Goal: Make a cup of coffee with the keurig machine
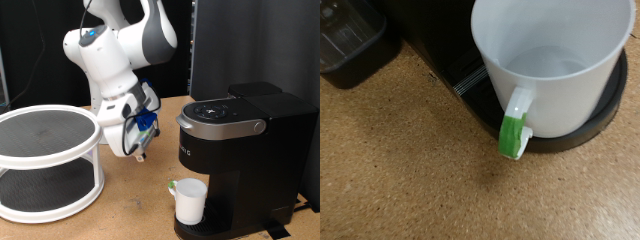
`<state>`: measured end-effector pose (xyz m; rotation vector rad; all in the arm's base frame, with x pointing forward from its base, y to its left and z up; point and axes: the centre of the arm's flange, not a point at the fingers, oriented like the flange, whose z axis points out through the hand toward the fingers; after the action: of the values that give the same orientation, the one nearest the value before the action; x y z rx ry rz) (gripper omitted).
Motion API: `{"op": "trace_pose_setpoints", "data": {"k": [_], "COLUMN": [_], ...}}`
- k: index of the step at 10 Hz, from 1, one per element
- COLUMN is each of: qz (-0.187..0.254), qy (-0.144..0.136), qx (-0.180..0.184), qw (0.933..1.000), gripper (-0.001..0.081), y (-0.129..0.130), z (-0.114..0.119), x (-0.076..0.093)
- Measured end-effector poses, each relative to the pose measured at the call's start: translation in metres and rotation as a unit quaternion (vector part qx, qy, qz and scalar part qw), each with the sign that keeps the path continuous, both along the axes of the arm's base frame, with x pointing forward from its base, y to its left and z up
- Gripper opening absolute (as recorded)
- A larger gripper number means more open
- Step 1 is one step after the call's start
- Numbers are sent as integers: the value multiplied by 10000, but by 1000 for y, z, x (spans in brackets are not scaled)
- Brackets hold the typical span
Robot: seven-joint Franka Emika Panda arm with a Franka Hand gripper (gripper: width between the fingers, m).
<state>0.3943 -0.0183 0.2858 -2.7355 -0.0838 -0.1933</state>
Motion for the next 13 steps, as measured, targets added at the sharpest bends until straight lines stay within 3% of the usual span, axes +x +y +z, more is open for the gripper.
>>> {"op": "trace_pose_setpoints", "data": {"k": [2, 4, 7, 13], "qz": [-169, -37, 279, 163], "qy": [59, 36, -69, -633], "qx": [-101, -94, 275, 821], "qw": [9998, 9999, 9992, 9945], "gripper": [806, 806, 806, 806], "y": [-9, -9, -14, -15], "z": [20, 18, 33, 122], "x": [-8, -8, -10, -7]}}
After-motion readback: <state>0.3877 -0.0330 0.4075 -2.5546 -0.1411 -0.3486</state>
